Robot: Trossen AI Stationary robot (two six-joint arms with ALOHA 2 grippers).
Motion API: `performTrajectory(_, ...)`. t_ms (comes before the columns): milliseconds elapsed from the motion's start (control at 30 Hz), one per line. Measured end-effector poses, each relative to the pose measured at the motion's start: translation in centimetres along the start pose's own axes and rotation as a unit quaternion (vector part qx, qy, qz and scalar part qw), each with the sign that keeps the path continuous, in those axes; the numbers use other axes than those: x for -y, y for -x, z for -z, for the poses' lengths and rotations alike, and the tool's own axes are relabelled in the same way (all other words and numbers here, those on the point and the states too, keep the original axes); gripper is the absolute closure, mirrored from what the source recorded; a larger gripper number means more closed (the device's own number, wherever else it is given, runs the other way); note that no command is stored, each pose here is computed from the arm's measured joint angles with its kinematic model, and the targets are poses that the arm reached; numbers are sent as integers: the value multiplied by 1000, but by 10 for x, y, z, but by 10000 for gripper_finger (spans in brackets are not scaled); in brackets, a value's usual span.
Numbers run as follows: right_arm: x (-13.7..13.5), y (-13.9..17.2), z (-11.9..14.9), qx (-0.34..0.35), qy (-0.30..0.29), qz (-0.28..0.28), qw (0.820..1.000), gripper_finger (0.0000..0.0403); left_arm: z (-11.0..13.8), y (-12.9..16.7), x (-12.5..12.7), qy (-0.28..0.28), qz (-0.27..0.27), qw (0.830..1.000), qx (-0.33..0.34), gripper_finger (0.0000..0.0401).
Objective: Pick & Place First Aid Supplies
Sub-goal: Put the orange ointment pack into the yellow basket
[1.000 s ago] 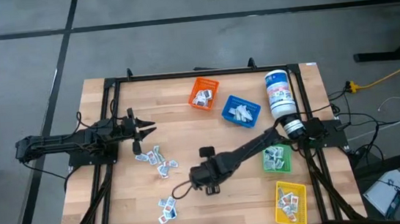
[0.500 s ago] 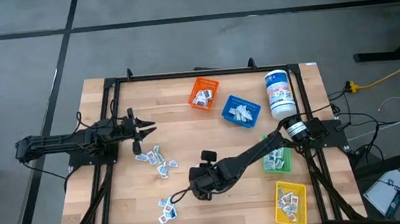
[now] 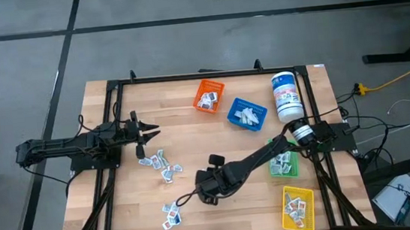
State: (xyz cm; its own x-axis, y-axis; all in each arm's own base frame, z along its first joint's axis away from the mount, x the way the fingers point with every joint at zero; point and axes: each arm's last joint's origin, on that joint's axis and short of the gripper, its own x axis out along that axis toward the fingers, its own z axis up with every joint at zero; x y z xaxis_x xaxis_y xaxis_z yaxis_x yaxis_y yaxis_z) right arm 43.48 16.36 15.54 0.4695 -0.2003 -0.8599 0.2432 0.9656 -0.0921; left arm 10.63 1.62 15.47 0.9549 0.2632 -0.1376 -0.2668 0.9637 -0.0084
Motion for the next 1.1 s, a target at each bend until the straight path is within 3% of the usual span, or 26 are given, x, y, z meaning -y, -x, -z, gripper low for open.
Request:
performTrajectory(300,5,-12,8,-2,-8,-14,1000,311,0,0,0,0,0,1000,0,308)
performTrajectory(467,4,-12,8,-2,5,-15,1000,348,0,0,0,0,0,1000,0,310)
performTrajectory(600,5,-12,10,-9,49,-11,999,392,0,0,0,0,0,1000,0,308)
performTrajectory(700,8,-8,10,-19,70,-11,997,394,0,0,0,0,0,1000,0,309)
performTrajectory(1100,33,49,6,-59,102,18,993,400,0,0,0,0,0,1000,0,310)
